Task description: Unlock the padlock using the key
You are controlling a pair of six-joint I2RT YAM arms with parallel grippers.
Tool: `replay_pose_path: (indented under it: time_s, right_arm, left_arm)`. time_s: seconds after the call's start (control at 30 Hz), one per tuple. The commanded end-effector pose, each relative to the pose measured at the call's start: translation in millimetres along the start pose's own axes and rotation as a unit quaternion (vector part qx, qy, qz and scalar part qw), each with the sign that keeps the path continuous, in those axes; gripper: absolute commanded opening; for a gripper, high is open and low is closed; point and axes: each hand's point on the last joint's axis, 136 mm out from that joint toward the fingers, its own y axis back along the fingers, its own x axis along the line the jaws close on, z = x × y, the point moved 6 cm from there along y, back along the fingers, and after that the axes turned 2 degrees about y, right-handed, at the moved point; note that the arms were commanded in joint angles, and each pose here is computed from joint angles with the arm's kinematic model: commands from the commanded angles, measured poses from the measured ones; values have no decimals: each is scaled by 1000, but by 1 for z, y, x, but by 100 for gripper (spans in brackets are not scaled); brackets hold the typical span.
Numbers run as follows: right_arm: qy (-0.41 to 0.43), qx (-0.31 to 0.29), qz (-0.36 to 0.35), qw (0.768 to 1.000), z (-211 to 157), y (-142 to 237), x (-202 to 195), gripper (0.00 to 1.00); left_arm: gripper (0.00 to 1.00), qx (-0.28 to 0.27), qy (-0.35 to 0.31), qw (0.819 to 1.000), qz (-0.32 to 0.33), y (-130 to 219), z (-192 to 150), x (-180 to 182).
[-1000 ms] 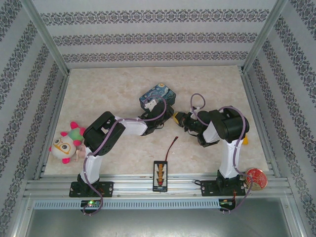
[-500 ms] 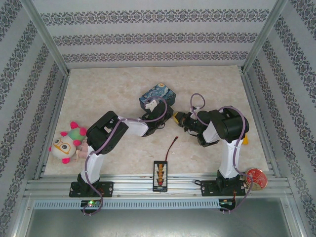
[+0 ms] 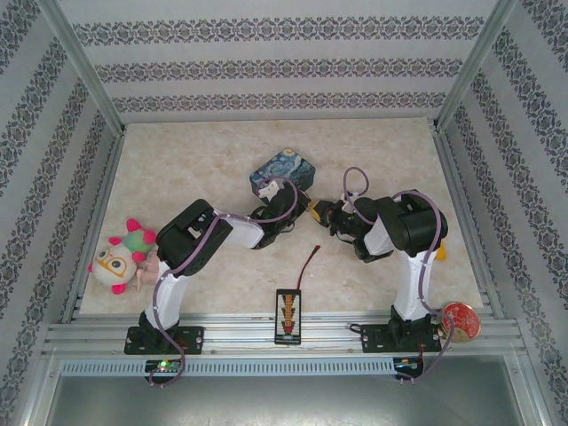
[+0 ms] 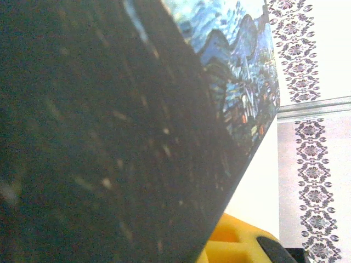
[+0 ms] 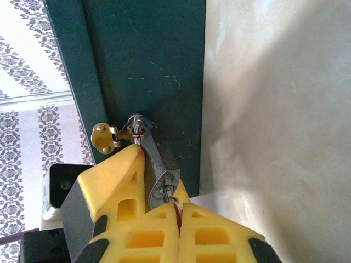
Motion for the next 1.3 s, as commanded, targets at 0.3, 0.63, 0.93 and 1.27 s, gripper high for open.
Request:
replay_pose_path:
  time_s: [0.3, 0.63, 0.93, 1.27]
  right_arm:
    - [30, -2, 75, 997, 6, -13, 53, 0]
    - [49, 0, 20, 999, -4, 4, 18, 21]
    - [80, 13, -25, 996, -13, 33, 0, 38]
    - [227, 22, -189, 955, -30, 69, 5, 35]
  left_arm:
    - [0, 127, -2, 991, -29, 21, -48, 4]
    - [0, 99, -41, 994, 32, 39, -39, 17]
    - [0, 83, -40, 994, 59, 45, -25, 32]
    - [0, 97, -56, 990, 79, 49, -18, 30]
